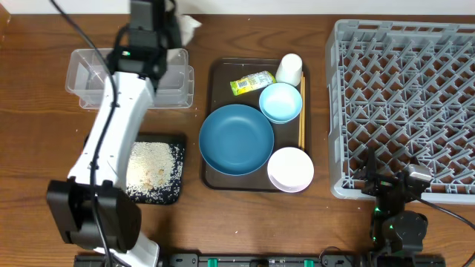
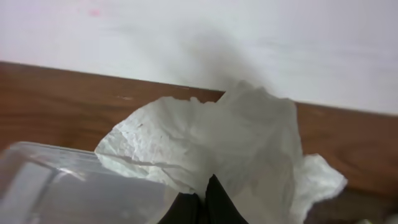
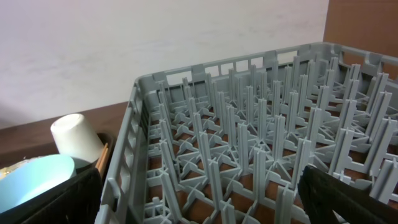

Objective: Sort waste into correct bins and load items into the dishwasher rack
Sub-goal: 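Carry the tissue left and drop it into the clear bin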

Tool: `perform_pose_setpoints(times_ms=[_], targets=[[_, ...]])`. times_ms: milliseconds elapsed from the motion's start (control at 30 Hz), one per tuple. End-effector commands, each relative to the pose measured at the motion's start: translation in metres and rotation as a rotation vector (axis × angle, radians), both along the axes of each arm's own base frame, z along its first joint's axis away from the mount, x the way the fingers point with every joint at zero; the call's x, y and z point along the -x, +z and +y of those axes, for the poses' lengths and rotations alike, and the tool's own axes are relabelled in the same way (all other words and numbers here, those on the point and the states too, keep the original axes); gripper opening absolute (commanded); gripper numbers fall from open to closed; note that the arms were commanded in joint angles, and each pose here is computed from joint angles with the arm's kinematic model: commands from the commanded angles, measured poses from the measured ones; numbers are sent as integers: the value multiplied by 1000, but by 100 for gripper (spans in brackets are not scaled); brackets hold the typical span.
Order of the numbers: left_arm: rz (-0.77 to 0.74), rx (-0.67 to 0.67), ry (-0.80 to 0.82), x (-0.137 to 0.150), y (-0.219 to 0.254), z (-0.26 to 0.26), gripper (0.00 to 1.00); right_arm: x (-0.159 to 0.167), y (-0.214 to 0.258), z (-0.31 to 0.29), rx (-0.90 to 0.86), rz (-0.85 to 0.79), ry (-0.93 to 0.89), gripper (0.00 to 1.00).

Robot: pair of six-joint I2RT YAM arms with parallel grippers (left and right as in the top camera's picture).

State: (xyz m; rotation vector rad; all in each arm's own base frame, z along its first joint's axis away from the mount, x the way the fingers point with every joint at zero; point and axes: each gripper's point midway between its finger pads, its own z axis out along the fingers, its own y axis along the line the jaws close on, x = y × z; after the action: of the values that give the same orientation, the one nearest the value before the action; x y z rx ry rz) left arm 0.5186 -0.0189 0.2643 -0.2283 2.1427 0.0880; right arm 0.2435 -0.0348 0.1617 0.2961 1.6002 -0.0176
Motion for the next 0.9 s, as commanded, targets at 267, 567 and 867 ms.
perform_pose_setpoints(times_ms=[267,567,867], targets=[[74,-12,151,-21,-55,68,13,0,0,3,7,-1,11,99],[201,-17,188,-3,-84,88,11,0,0,3,7,-1,11,99],[231,-15,184,2,-89,87,42,0,0,3,7,-1,11,99]])
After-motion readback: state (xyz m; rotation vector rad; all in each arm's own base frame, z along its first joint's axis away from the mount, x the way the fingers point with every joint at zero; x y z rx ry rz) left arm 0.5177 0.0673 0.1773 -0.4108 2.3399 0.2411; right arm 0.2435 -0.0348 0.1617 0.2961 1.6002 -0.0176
